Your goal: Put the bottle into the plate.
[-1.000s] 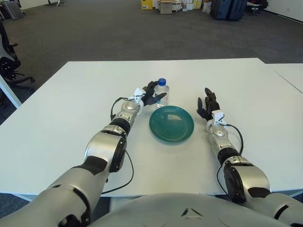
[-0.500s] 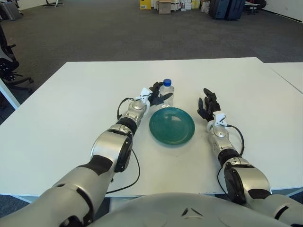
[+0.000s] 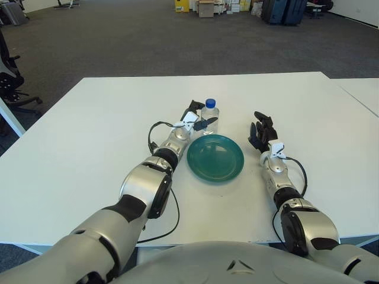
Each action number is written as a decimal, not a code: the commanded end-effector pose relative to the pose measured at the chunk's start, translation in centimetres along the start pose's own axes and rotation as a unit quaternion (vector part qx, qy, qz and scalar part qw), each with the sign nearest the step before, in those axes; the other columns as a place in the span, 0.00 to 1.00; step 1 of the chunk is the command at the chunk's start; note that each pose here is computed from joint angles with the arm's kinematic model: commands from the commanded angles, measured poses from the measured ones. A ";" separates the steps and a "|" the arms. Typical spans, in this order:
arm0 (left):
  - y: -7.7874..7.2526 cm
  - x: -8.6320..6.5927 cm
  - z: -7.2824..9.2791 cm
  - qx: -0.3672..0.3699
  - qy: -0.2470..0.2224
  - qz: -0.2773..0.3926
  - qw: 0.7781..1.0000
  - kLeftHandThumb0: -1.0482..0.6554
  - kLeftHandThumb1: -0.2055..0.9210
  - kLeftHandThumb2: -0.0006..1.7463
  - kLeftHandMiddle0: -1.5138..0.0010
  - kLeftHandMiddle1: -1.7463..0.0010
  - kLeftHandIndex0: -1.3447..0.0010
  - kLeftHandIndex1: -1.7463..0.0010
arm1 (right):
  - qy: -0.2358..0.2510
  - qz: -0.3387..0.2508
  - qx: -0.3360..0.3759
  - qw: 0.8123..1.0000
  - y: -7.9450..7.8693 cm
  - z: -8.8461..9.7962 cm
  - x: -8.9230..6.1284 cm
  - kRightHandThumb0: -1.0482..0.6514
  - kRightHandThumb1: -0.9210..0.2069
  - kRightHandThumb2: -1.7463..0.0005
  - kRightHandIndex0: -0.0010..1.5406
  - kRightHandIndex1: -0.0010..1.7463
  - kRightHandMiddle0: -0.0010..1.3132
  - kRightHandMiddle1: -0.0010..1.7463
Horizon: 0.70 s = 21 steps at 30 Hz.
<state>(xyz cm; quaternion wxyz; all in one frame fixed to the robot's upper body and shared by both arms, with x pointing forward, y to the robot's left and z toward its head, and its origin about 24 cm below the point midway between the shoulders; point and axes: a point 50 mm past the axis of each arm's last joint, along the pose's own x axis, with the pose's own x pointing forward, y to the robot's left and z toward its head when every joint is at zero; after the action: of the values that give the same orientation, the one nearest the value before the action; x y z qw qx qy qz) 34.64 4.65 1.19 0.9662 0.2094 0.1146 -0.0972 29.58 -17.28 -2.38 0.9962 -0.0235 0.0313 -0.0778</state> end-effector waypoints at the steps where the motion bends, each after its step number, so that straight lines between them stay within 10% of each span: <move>1: 0.4 0.3 0.8 0.020 0.004 0.029 0.999 0.25 0.92 0.00 0.49 0.01 0.71 0.00 | 0.006 -0.016 0.014 1.000 -0.5 0.1 0.2 0.17 0.00 0.49 0.10 0.01 0.00 0.45; 7: 0.9 0.4 1.0 0.035 -0.014 0.052 0.998 0.43 0.97 0.03 0.32 0.00 0.44 0.00 | 0.010 -0.024 0.035 0.999 -0.6 0.0 0.3 0.14 0.00 0.47 0.13 0.01 0.01 0.50; 11: 1.2 0.3 1.1 0.033 -0.026 0.063 0.997 0.47 0.72 0.38 0.25 0.00 0.38 0.00 | 0.007 -0.025 0.044 0.999 -0.7 0.1 0.3 0.12 0.00 0.46 0.14 0.02 0.02 0.51; 21: 1.6 0.2 0.7 -0.006 -0.022 0.080 0.997 0.52 0.60 0.55 0.23 0.00 0.35 0.00 | 0.000 -0.025 0.057 0.998 -0.8 0.2 0.3 0.09 0.00 0.43 0.15 0.01 0.06 0.52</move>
<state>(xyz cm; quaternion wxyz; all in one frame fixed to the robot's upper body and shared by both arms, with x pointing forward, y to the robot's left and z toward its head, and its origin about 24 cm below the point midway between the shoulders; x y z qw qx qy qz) 34.85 5.17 1.72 0.9718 0.2152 0.0874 -0.0404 29.50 -18.19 -2.35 0.9942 0.0235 0.0283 -0.1015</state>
